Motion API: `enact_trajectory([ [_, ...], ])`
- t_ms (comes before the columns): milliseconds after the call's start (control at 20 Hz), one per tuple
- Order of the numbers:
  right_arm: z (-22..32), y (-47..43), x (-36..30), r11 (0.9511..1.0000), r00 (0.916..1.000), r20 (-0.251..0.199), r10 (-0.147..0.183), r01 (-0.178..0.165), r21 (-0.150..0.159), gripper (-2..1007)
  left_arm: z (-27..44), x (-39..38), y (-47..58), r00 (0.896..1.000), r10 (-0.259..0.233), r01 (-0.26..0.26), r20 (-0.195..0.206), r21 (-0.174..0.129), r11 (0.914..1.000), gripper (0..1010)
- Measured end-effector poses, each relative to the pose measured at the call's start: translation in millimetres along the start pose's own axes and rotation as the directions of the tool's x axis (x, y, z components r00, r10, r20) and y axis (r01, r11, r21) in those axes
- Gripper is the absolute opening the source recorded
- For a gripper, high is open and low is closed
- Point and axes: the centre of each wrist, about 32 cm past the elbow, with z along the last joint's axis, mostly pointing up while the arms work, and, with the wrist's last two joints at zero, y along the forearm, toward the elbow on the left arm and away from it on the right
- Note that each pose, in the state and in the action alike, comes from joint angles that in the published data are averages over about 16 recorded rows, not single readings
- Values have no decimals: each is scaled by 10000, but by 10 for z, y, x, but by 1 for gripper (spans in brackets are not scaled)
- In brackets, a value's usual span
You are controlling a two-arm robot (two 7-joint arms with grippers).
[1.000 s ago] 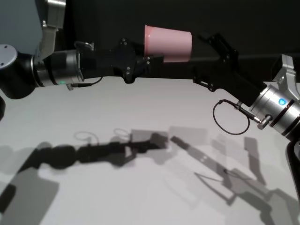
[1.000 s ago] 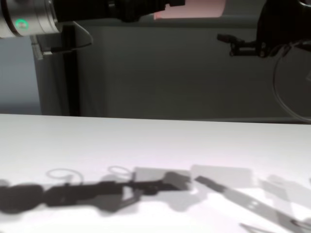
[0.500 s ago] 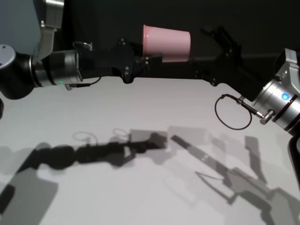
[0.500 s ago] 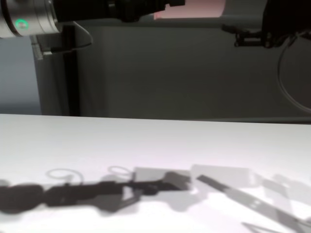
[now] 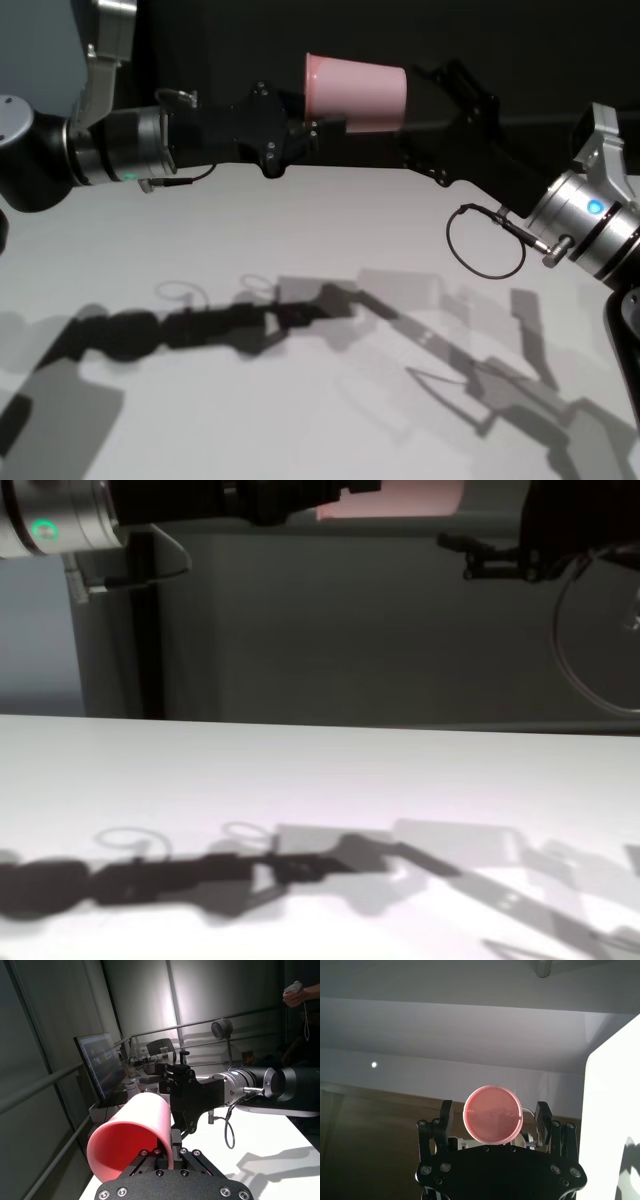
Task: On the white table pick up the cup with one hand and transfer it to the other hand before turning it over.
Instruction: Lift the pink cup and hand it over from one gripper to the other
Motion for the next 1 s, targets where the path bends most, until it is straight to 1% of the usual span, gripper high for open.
enact_trajectory([
  [350,-14,42,10,9999,10000,-3,-11,11,-104,1000,0,0,0,10000,0,0,0,0,10000,52],
  [1000,-30,131,4,9995,10000,9,7,-7,-310,1000,0,0,0,10000,0,0,0,0,10000,52],
])
